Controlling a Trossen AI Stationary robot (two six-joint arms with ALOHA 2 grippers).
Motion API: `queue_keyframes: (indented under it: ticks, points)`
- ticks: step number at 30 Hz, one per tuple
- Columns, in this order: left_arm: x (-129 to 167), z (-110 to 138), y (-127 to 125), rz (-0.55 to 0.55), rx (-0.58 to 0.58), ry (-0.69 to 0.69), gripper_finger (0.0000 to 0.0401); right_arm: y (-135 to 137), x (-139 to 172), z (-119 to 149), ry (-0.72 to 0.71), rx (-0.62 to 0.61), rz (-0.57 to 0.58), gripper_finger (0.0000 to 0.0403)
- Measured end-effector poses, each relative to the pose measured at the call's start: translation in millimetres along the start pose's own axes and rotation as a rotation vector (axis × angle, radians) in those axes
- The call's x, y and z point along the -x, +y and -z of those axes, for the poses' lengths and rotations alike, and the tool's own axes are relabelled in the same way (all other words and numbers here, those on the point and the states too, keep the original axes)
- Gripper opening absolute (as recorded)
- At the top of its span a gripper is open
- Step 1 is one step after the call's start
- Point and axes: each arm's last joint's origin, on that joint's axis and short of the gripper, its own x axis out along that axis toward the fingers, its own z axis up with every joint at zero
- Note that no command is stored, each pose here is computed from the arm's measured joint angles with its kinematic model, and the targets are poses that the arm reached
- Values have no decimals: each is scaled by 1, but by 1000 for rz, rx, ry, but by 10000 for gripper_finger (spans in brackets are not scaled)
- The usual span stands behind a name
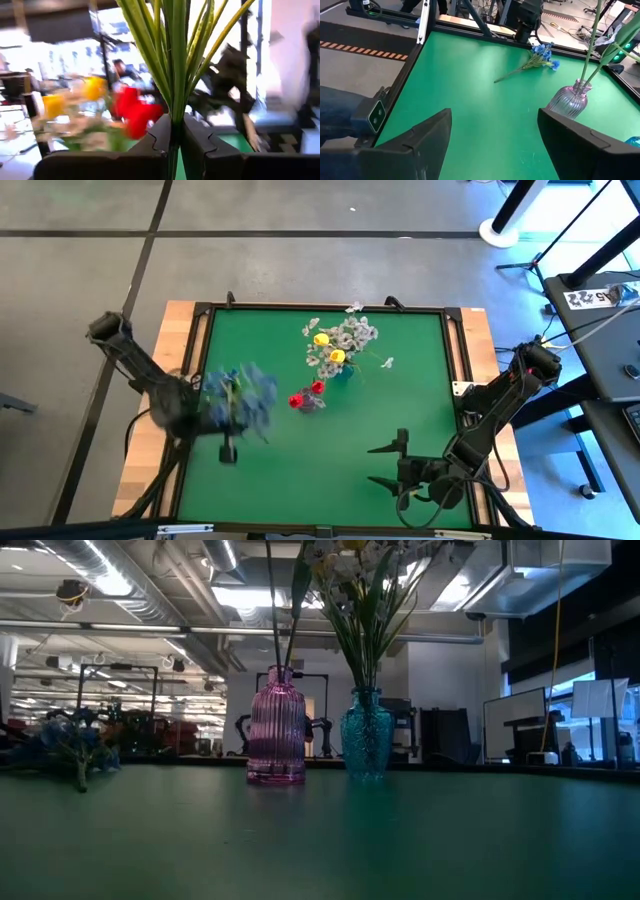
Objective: Sort flowers into vase by color
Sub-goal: Put the blue flowers into the purple vase
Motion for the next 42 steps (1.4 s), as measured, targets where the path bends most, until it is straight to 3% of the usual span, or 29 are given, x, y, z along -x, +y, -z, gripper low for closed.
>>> queue_keyframes:
  ticks: [5,9,15,19,29,39,42]
  points:
    - [6,39,49,-62,76,-143,19,0,0,0,1,-5,0,293]
    - [-10,65,80,-94,144,-167,19,-1,0,0,-4,-5,18,293]
    - [-37,71,104,-70,204,-230,19,-1,0,0,-8,-33,27,293]
    - [-49,73,104,-13,246,-282,19,-1,0,0,-5,-51,19,293]
    - [-89,92,89,-21,234,-229,19,-1,0,0,-4,-50,20,293]
    - [-90,87,89,9,205,-243,19,0,0,0,8,-61,-18,293]
    - [-87,86,89,39,183,-185,19,0,0,0,9,-69,-22,293]
